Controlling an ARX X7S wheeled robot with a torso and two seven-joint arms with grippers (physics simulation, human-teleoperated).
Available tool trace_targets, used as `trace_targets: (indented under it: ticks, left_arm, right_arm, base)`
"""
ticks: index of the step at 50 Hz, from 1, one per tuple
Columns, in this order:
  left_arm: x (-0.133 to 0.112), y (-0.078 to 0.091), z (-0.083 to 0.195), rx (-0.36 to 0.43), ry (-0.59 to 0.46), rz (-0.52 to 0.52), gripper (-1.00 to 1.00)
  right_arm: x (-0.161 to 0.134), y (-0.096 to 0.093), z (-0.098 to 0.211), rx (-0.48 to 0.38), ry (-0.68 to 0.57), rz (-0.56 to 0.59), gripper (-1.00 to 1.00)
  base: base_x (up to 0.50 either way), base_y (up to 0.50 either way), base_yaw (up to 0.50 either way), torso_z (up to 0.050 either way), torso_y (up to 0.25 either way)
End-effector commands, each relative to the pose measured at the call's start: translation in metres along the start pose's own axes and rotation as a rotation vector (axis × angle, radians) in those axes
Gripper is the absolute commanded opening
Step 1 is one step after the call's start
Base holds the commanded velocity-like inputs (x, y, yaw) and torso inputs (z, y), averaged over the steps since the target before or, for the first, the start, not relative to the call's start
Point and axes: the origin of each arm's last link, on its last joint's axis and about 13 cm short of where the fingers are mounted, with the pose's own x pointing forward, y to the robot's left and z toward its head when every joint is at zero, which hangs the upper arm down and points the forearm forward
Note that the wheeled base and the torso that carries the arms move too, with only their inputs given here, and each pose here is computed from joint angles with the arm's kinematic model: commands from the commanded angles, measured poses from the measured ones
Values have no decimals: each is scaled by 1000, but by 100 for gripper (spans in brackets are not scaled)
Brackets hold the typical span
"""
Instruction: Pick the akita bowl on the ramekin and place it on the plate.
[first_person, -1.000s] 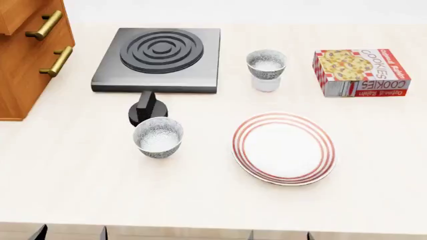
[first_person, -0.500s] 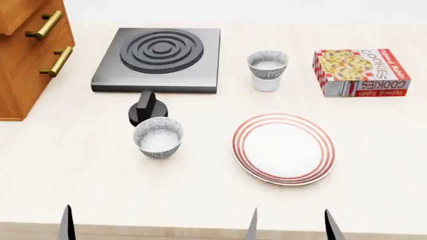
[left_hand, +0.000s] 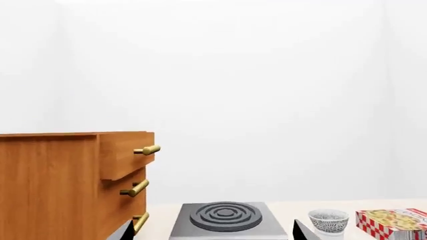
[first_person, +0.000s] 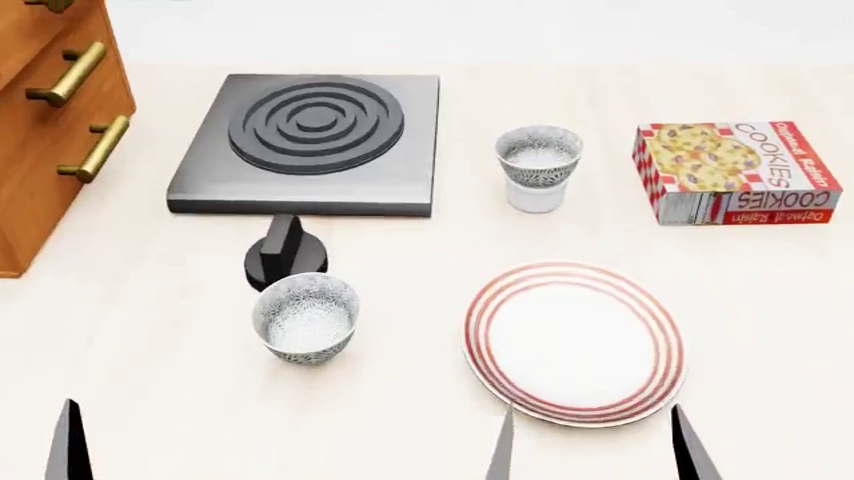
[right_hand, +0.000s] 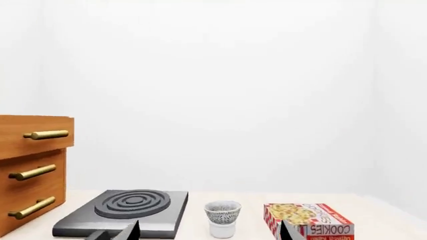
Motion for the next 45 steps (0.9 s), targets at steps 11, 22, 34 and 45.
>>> trace_targets:
  ticks: [11,22,34,45]
  left_arm:
    - [-1,-1,3,-5,-4,-1,100]
    - [-1,-1,3,-9,-3,-3,100]
    - [-2,-2,3,-5,-4,-7,100]
    - [-1,-1,3,0,-3,-5,100]
  right_arm:
    - [-2,1,5,-3,3,8,100]
    - [-3,0,6,-2,1,3,100]
    - [-3,0,4,-4,6,4,100]
    - [-4,1,4,9,-27,14,100]
  base:
    - [500,0,0,0,0]
    - [500,0,0,0,0]
    - [500,0,0,0,0]
    - [455,0,0,0,1]
